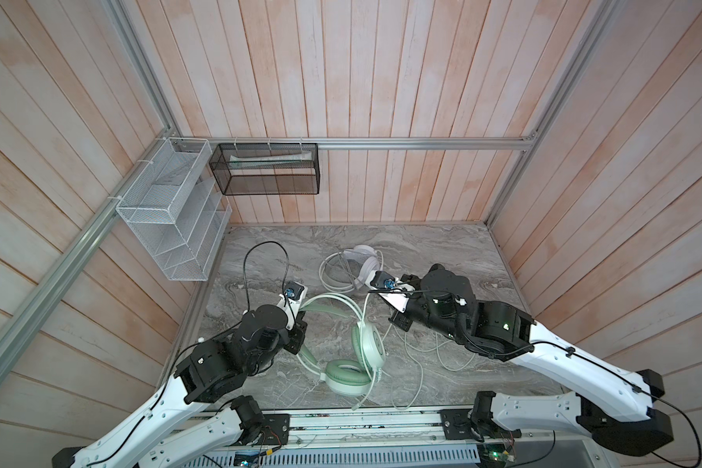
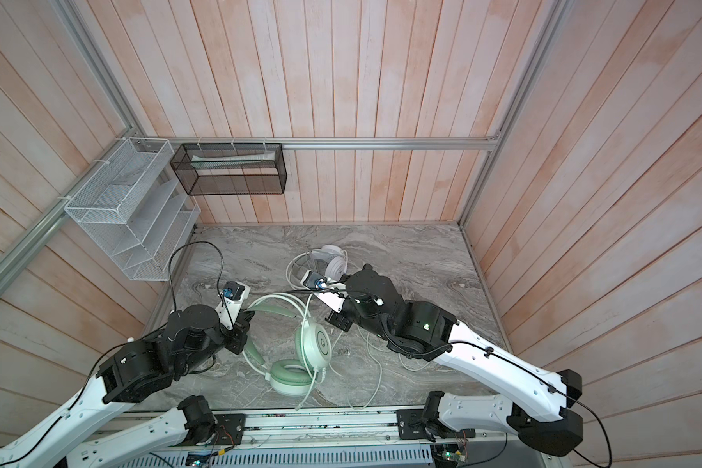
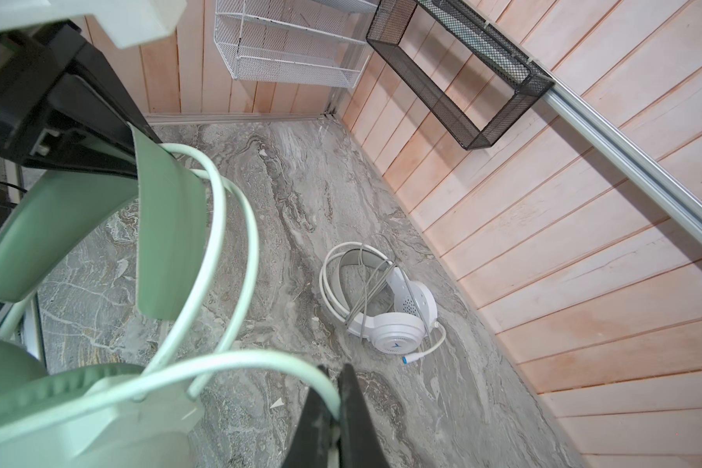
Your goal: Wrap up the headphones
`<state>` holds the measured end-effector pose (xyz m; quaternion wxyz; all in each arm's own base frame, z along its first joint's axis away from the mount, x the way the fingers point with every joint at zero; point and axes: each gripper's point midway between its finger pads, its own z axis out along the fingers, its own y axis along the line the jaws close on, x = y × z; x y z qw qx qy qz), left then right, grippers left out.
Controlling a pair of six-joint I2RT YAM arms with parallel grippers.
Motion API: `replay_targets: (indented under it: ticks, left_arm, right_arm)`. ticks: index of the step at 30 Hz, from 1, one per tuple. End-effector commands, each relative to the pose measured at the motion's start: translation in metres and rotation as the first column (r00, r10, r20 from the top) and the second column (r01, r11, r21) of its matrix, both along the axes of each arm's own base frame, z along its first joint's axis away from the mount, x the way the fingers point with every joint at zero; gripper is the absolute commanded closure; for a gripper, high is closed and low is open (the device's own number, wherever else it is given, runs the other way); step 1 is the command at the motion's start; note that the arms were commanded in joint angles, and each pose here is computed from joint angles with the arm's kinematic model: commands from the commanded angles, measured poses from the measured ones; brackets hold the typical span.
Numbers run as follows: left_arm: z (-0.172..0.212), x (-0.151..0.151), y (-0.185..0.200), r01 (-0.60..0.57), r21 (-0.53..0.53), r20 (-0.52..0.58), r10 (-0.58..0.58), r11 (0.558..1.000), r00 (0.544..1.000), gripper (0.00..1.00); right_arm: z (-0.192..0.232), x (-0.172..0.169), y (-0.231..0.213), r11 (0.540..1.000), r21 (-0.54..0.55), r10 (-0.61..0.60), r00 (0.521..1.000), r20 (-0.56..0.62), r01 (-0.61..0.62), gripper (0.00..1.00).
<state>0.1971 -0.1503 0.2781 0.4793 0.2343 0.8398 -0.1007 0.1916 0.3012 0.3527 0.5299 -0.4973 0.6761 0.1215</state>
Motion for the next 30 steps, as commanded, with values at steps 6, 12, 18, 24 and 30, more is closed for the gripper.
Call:
replay_targets:
  ticks: [6, 12, 18, 24, 30]
  left_arm:
    - [0.034, -0.002, -0.012, 0.010, -0.169, 0.025, -0.006, 0.986, 1.000, 1.00]
    - [0.057, -0.010, -0.017, 0.041, -0.289, 0.034, -0.032, 0.957, 0.999, 1.00]
    - [0.080, -0.016, -0.016, 0.056, -0.362, 0.049, -0.040, 0.930, 0.998, 1.00]
    - [0.098, -0.021, -0.021, 0.076, -0.458, 0.048, -0.061, 0.886, 0.997, 1.00]
    - [0.126, -0.028, -0.017, 0.090, -0.557, 0.080, -0.054, 0.826, 0.995, 1.00]
  right_arm:
    - [-0.014, 0.010, 0.013, 0.998, 0.065, -0.010, 0.999, -0.045, 0.013, 1.00]
    - [-0.040, 0.018, 0.013, 0.997, 0.062, -0.042, 0.994, -0.098, 0.048, 1.00]
    - [-0.046, 0.022, 0.009, 0.991, 0.107, -0.062, 0.991, -0.116, 0.074, 0.98]
    - [-0.061, 0.021, 0.006, 0.989, 0.124, -0.065, 0.986, -0.151, 0.084, 0.88]
    - [-0.062, 0.023, -0.004, 0.974, 0.185, -0.101, 0.982, -0.159, 0.130, 0.71]
